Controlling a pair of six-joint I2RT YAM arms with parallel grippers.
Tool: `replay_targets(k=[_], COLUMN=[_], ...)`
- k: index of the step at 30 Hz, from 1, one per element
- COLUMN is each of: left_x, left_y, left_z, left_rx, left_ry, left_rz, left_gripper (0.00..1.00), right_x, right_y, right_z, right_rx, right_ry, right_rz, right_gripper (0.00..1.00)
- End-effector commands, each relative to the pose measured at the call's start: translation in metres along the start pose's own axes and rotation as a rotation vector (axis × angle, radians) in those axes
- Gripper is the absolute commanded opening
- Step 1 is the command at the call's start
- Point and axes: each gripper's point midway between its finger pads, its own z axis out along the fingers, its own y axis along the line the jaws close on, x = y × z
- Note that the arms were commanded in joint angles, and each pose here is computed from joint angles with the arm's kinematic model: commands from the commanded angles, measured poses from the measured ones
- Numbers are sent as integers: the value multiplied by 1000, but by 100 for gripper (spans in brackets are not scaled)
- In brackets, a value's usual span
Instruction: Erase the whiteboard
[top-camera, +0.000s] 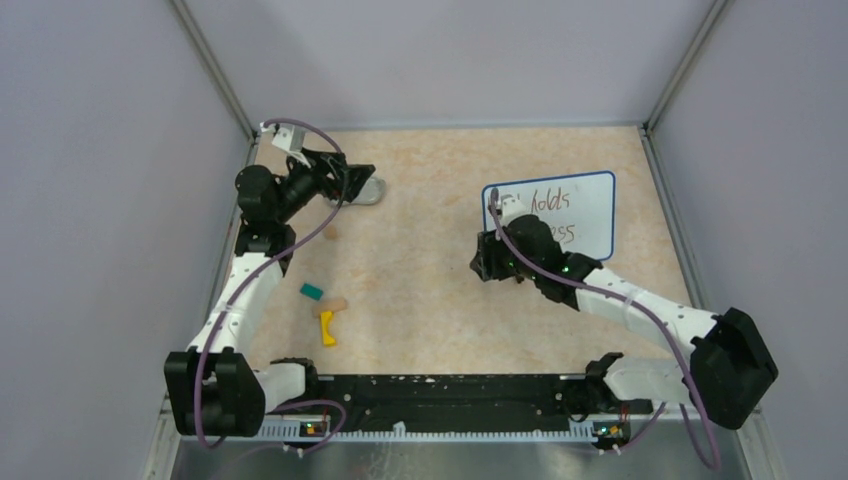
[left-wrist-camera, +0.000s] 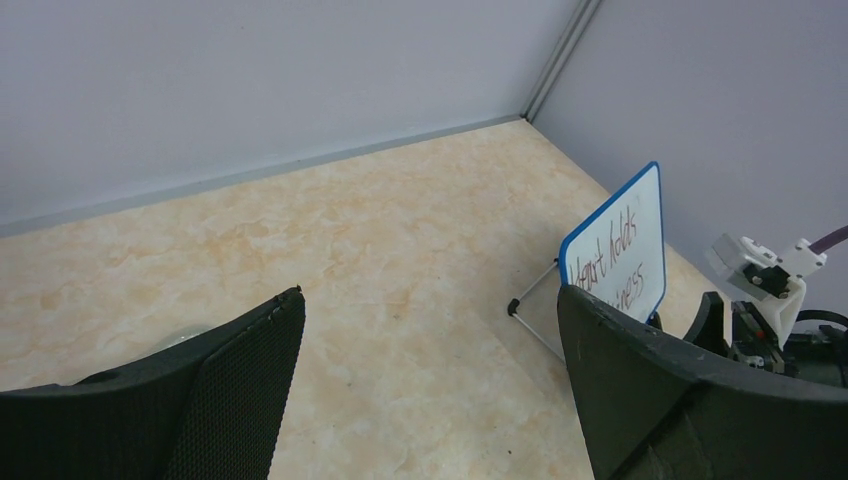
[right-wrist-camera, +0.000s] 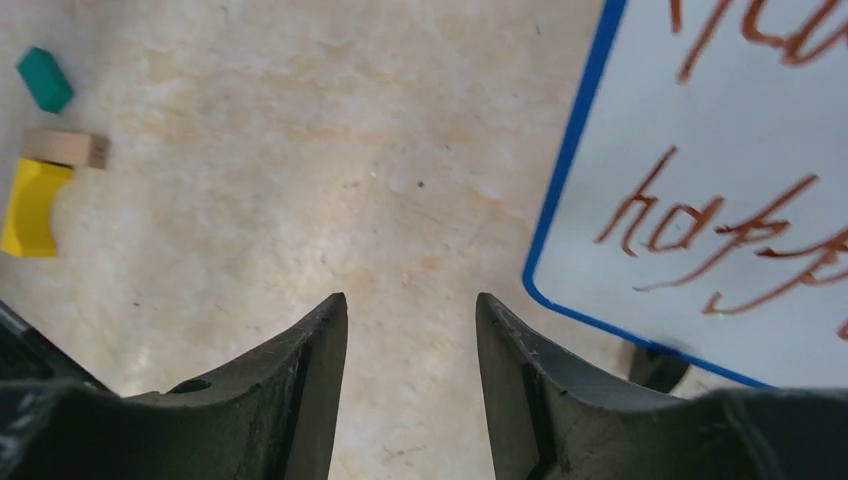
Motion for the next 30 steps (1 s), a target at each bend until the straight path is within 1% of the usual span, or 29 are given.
replay_targets(k=[1, 4, 9, 13, 15, 17, 22, 26, 30], left_x=[-22, -28, -46, -55, -56, -58, -58, -56, -52], left_y=[-2, 7, 21, 48, 54, 54, 45, 37, 35], left_z=[-6, -11, -30, -48, -53, -54, -46, -41, -36], left_rx=[-42, -115, -267, -471, -518, -521, -453, -402, -369], left_ry=[-59, -67, -141, -168, -167, -170, -150, -137, -126], left_rz=[86, 115, 168, 143, 135, 140, 151, 151, 137], left_gripper=[99, 99, 99, 99, 99, 99, 99, 99, 99], right_x=[-47, -63, -99, -109, -112, -110, -104, -110, -116], right_y=[39, 60, 82, 71, 76, 79, 80, 93, 107], right_z=[21, 48, 93, 133, 153, 174, 222, 253, 282], right_rx=[-96, -153, -178, 73, 142, 186, 248, 210, 146], right_ry=[-87, -60, -87, -66, -56, -36, -21, -30, -33], right_rz=[151, 225, 320, 414, 449, 501, 612, 651, 657], right_gripper=[49, 49, 47, 50, 52, 54, 55, 56, 56])
